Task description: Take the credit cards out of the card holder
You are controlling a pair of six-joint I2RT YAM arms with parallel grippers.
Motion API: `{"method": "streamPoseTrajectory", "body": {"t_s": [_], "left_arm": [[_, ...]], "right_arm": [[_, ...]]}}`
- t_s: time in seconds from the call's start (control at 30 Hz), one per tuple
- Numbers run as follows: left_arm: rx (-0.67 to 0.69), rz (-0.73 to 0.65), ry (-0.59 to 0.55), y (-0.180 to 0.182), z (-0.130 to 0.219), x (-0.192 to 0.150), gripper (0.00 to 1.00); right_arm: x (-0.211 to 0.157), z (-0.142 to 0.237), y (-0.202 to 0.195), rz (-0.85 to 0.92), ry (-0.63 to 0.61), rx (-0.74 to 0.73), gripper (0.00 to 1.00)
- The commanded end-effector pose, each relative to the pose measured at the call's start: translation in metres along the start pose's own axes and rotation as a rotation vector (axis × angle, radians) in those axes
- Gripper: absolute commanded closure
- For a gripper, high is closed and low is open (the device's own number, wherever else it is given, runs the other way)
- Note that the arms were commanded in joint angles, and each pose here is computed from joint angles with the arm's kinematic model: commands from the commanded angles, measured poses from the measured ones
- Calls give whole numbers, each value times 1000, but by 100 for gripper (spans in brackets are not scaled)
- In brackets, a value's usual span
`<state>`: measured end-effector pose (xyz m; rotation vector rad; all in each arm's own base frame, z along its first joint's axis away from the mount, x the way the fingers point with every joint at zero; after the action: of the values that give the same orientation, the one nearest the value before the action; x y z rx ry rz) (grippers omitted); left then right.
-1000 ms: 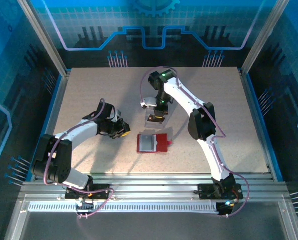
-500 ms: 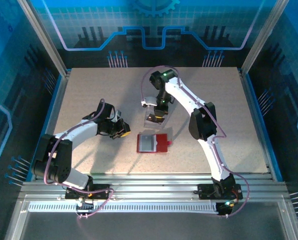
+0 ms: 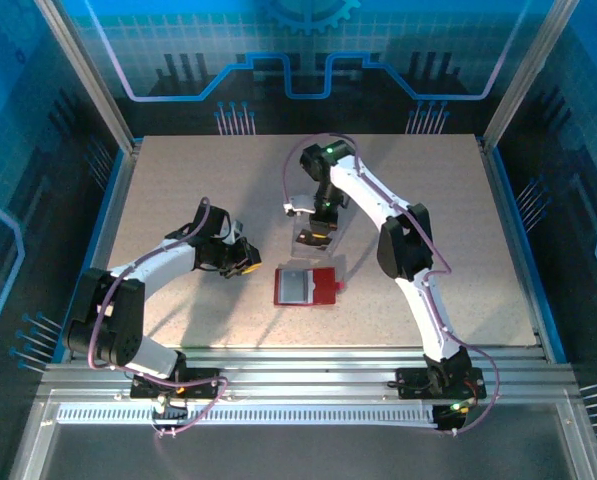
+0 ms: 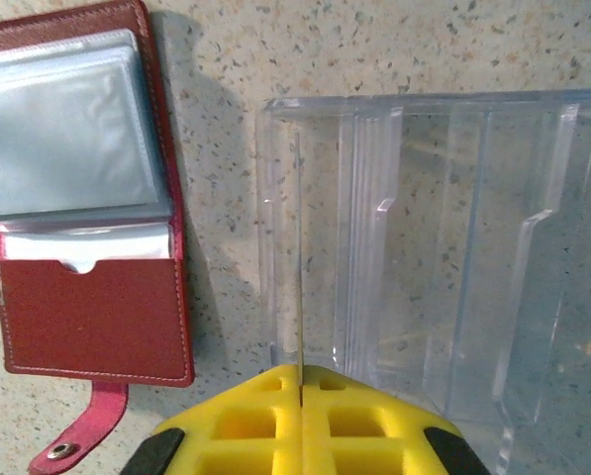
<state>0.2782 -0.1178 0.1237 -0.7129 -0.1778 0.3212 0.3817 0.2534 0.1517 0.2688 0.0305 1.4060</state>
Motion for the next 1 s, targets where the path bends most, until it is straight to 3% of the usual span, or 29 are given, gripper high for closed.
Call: {"method": "streamPoseTrajectory", "body": {"t_s": [0.0, 0.1, 0.3, 0.6, 0.77, 0.97], "left_arm": [[-16, -5, 12, 1, 1, 0, 86], [-15, 1, 17, 2, -1, 0, 86], [-15, 4, 22, 4, -3, 0, 86], [-36, 4, 22, 1, -4, 4, 86], [-84, -11, 33, -8, -2, 2, 86], [-112, -19, 60, -10, -10, -1, 89]], "right_arm": [[-4, -7, -2, -7, 36, 20, 100], [0, -9, 0, 9, 36, 19, 99], [4, 2, -5, 20, 27, -76, 79], [8, 26, -8, 20, -1, -240, 77], [15, 56, 15, -45, -158, -246, 76], [13, 66, 44, -296, -337, -218, 77]]}}
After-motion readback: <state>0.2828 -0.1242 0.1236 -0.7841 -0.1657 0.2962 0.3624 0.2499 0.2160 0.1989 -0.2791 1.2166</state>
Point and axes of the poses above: each hand's point on the last joint's axis, 136 mm out from that joint toward the fingers, its own z axis back along the fingers, its own y axis along the line the jaws close on, x = y × z, the point moved 7 cm from there along z, back along the fingers, and after that the axes turned 1 degree about -z, right-handed, at the moved point
